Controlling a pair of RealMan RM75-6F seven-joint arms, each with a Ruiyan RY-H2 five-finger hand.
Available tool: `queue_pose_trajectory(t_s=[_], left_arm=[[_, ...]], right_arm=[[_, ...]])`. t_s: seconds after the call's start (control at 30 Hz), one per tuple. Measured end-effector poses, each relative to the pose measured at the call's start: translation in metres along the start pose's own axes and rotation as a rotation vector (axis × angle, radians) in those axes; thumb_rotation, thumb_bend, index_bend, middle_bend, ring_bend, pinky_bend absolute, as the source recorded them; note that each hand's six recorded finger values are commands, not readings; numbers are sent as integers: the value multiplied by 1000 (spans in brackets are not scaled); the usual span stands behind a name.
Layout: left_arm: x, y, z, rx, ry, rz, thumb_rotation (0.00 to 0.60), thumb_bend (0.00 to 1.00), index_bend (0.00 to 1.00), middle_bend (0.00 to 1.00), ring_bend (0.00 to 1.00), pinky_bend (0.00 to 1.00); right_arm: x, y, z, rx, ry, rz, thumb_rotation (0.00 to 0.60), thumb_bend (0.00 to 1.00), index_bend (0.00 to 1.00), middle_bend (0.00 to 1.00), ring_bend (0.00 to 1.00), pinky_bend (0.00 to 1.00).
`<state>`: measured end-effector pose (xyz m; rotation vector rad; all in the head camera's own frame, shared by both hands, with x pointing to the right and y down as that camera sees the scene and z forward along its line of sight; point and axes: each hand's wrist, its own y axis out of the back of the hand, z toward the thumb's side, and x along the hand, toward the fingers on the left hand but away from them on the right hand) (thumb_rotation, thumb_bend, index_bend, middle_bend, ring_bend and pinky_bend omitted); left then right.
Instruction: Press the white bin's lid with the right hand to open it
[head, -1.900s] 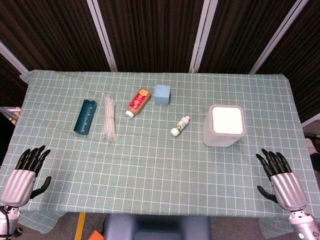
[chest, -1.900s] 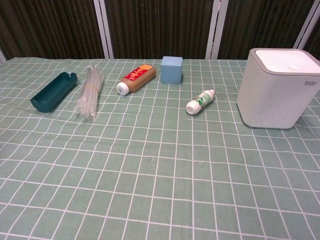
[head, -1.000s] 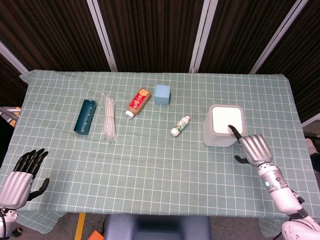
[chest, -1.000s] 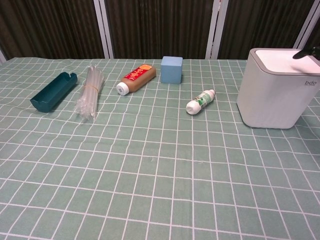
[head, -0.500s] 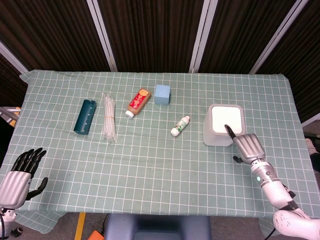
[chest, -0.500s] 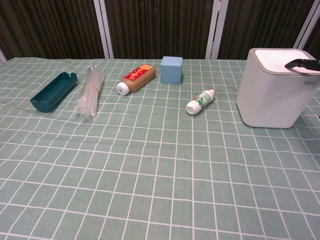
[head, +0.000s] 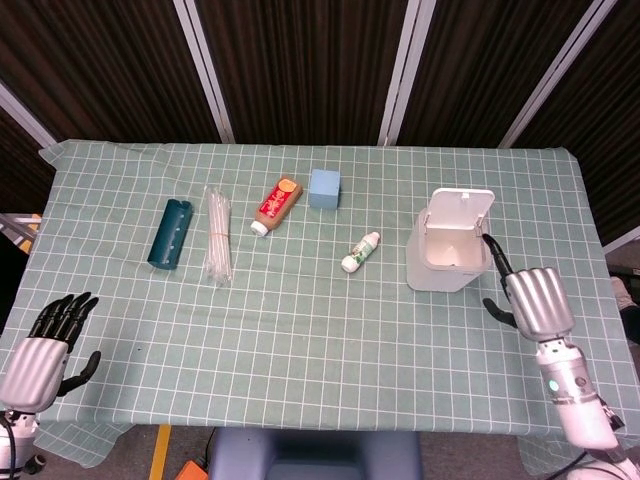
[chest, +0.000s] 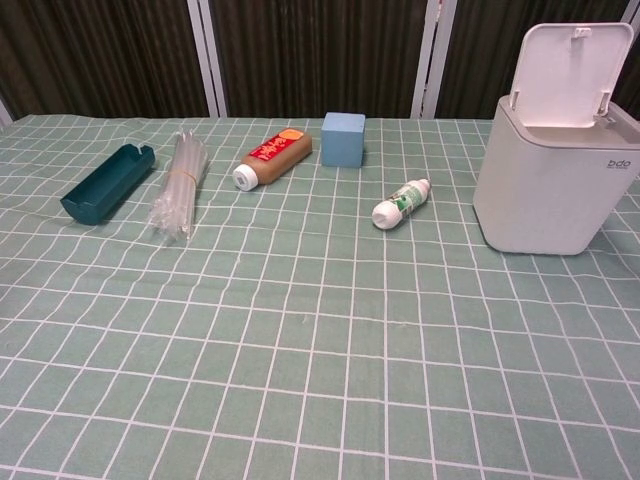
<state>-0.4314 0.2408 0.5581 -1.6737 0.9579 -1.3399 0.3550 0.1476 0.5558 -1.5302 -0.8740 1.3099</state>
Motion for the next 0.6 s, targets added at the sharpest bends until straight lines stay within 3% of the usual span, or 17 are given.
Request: queue_pose_trajectory(t_s=[0.03, 0.13, 0.2, 0.3, 0.6], left_arm=[[0, 0, 0, 1, 1, 0, 600, 421, 0, 53, 0, 117], [1, 1, 0, 2, 1, 3, 600, 421, 0, 50, 0, 117], [1, 1, 0, 4, 2, 6, 600, 421, 0, 48, 0, 116], [1, 2, 0, 2, 0, 10, 600, 420, 0, 47, 0, 112], [-1, 2, 3, 4, -8, 12, 600, 419, 0, 41, 0, 98]], right_arm=[[11, -2, -2, 4, 1, -2, 600, 311, 0, 657, 619, 634], [47, -18, -10, 12, -19, 52, 600, 311, 0, 206, 144, 306], [65, -27, -15, 7, -38, 81, 600, 311, 0, 62, 27, 163], [86, -34, -22, -6, -61, 100, 600, 311, 0, 0, 0, 6], [100, -33, -21, -19, -24, 84, 600, 311, 0, 0, 0, 0]])
